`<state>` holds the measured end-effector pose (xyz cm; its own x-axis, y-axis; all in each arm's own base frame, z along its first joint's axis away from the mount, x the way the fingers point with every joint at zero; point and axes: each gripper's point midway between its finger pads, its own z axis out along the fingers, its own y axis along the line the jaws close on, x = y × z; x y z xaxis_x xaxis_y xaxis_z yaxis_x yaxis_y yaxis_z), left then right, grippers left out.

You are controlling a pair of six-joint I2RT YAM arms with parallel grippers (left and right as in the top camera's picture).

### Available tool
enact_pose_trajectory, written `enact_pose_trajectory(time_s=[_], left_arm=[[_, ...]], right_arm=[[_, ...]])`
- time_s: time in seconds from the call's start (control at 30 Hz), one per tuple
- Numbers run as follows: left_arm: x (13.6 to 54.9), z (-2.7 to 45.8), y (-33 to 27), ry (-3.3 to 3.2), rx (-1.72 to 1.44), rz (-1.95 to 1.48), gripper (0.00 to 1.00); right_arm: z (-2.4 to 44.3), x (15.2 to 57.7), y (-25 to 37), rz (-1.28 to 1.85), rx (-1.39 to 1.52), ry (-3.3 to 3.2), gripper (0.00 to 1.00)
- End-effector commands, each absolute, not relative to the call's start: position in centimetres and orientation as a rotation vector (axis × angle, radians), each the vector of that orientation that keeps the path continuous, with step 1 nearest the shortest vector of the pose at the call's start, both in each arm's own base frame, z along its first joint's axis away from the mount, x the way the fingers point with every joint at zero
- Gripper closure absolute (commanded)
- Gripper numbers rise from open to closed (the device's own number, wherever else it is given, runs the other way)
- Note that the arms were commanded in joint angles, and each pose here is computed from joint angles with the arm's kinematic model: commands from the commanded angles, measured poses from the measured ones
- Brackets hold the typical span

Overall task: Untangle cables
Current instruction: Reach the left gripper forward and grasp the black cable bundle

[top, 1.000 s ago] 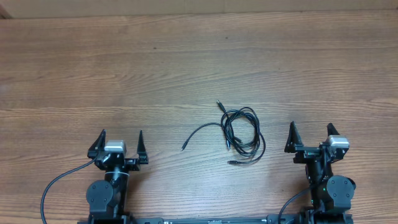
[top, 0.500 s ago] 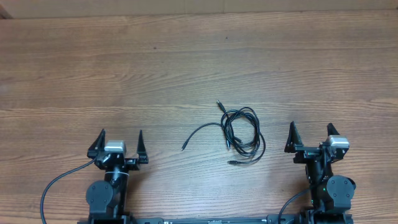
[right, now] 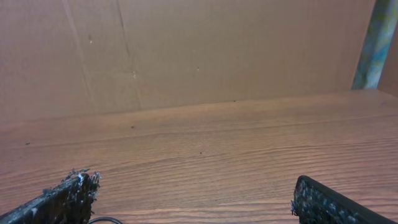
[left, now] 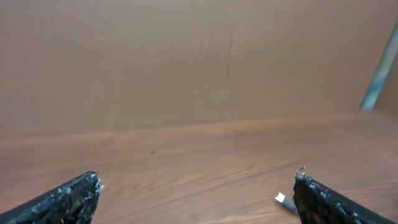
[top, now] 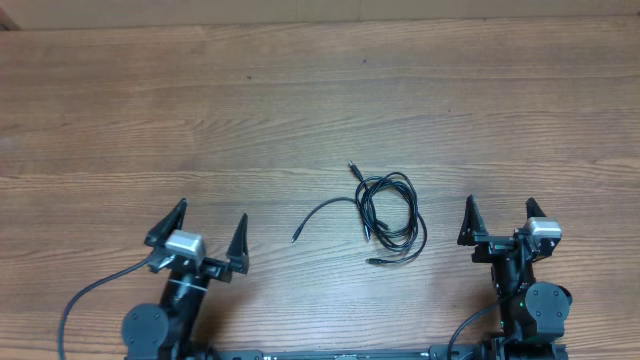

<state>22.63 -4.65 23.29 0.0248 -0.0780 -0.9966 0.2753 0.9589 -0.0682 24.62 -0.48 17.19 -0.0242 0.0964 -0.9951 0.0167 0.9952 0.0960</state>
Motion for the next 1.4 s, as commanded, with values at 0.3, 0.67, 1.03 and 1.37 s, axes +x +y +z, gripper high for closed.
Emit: enact_pose_trajectory(time_s=[0.3,0.67,1.03,1.37], left_arm=[[23.2,30.4,-10.2,1.795,0.27,-0.72,0.0],[24.0,31.5,-13.7,2.071,0.214,-1.174,0.0],[28.3,27.6,-12.8,2.225,-0.104,-0.947,0.16],[29.7,22.5,-19.4,2.273,0.188,-0.427,0.31]], right_arm=[[16.9,24.7,-0.4,0.066,0.085,1.594,0.0],[17.0,24.6,-0.4,0.066,0.085,1.593,0.0],[16.9,24.6,-0.4,0.066,0.085,1.593,0.0],[16.9,24.6,-0.4,0.066,0.085,1.593,0.0]])
